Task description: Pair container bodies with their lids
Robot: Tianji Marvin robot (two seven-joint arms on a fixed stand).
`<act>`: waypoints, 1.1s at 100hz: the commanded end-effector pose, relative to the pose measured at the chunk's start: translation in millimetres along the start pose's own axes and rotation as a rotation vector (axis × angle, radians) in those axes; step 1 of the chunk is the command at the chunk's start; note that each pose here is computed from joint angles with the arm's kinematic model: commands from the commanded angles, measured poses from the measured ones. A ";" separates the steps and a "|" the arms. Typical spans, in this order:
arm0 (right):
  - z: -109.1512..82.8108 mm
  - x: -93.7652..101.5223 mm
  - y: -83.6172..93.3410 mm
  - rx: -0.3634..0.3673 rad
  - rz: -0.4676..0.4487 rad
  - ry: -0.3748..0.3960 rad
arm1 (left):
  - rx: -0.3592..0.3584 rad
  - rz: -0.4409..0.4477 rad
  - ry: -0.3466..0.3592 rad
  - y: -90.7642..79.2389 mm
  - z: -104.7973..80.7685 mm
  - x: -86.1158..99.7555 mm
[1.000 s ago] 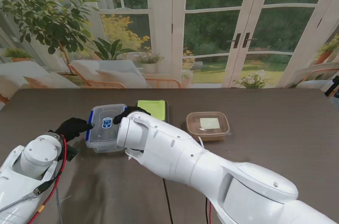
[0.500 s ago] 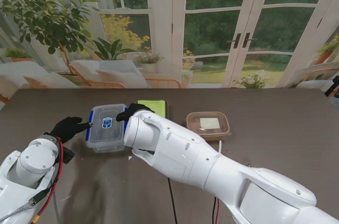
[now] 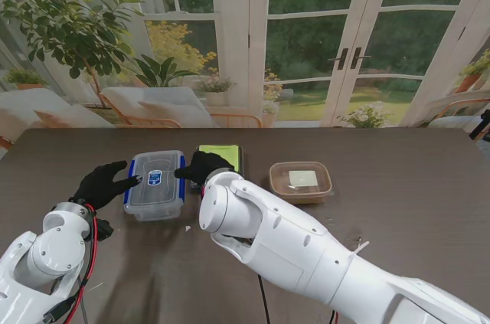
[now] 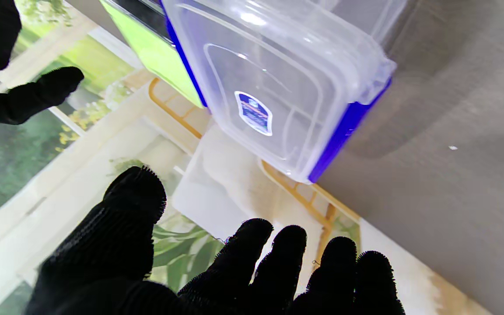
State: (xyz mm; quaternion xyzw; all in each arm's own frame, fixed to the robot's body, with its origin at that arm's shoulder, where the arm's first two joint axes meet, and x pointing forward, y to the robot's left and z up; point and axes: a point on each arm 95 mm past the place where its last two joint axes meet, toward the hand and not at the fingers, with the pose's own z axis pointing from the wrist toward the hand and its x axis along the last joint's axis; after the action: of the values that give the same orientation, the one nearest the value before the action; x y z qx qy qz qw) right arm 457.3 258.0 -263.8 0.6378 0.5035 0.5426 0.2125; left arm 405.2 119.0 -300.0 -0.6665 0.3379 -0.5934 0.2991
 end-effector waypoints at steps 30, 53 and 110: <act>-34.4 -37.6 7.4 -0.054 0.094 0.088 | -0.005 -0.006 0.192 7.3 -3.5 38.1; -64.5 -65.0 14.1 -0.110 0.213 0.136 | -0.016 -0.036 0.274 19.0 -7.7 53.3; -110.1 -147.4 37.7 -0.222 0.365 0.302 | -0.003 -0.139 0.362 63.5 -40.5 84.0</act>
State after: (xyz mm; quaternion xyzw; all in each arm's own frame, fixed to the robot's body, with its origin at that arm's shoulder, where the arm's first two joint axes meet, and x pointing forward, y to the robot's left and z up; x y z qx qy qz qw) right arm 391.5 92.8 -257.7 0.5953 0.3407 0.7204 0.1030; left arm 370.9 27.0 -291.1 -0.5664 0.3393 -0.7209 0.2107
